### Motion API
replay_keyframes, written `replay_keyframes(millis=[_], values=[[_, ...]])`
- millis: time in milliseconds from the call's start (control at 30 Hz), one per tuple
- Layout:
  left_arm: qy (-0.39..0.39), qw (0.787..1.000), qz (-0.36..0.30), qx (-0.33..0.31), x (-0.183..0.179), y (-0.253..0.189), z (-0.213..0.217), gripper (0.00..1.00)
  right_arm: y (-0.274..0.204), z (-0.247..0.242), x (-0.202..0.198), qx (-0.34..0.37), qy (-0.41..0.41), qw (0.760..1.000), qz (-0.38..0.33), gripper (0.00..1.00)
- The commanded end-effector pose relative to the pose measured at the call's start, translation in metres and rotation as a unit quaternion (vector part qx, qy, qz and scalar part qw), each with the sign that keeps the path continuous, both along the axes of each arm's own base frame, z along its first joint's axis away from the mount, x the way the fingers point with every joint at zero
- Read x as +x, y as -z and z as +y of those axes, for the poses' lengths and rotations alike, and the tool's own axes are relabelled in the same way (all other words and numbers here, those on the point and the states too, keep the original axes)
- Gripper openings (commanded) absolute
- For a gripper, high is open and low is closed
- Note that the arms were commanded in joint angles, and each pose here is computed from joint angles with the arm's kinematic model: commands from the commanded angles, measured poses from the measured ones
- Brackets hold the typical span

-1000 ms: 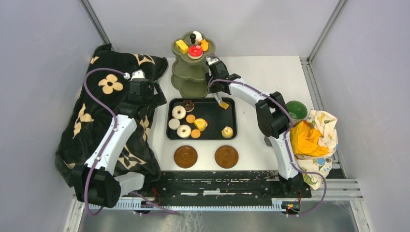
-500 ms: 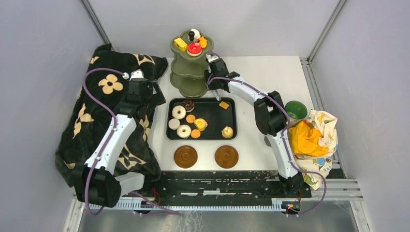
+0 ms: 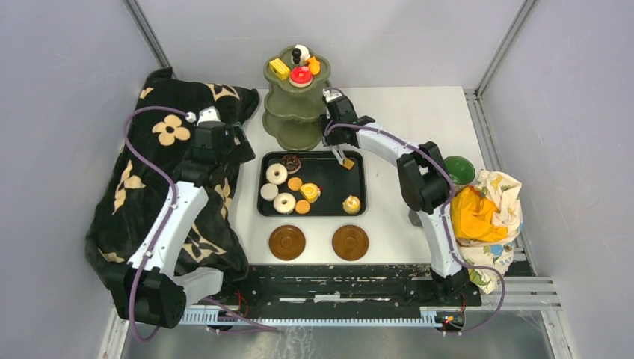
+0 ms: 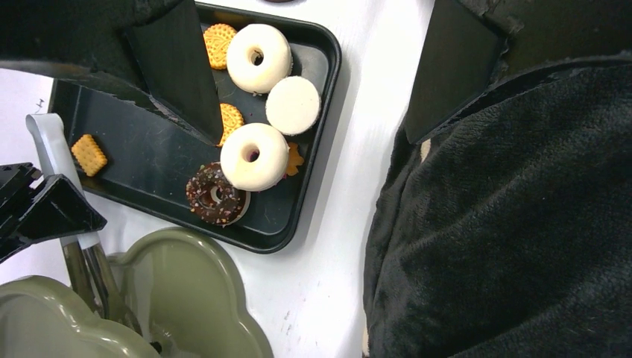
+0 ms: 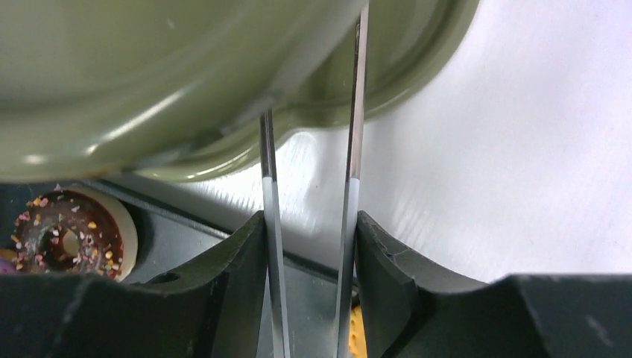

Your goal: Serve the afternoon tea

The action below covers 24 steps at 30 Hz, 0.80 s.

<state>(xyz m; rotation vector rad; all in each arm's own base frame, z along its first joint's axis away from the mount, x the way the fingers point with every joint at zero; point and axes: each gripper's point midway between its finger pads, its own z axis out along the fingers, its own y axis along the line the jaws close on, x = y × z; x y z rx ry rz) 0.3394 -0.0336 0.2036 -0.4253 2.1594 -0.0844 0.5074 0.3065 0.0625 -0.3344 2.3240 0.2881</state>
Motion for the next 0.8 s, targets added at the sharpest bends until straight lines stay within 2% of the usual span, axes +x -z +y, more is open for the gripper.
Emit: replay_keyframes(millis=[0,333,500,767], values=[[0.008,0.999,-0.042,-0.006,0.000,-0.027,-0.001,0.99,-0.070,0.000,0.008,0.043,0.011,0.997,-0.070,0.49],[0.012,0.998,-0.057,-0.014,-0.013,-0.041,-0.001,0.99,-0.086,-0.027,-0.029,0.035,0.018,0.997,-0.069,0.49],[0.023,0.998,-0.058,-0.025,-0.019,-0.041,-0.005,0.99,-0.110,-0.057,-0.071,0.033,0.026,0.996,-0.078,0.48],[0.044,0.996,-0.060,-0.043,-0.030,-0.038,-0.014,0.99,-0.113,-0.089,-0.154,0.042,0.009,0.999,-0.023,0.41]])
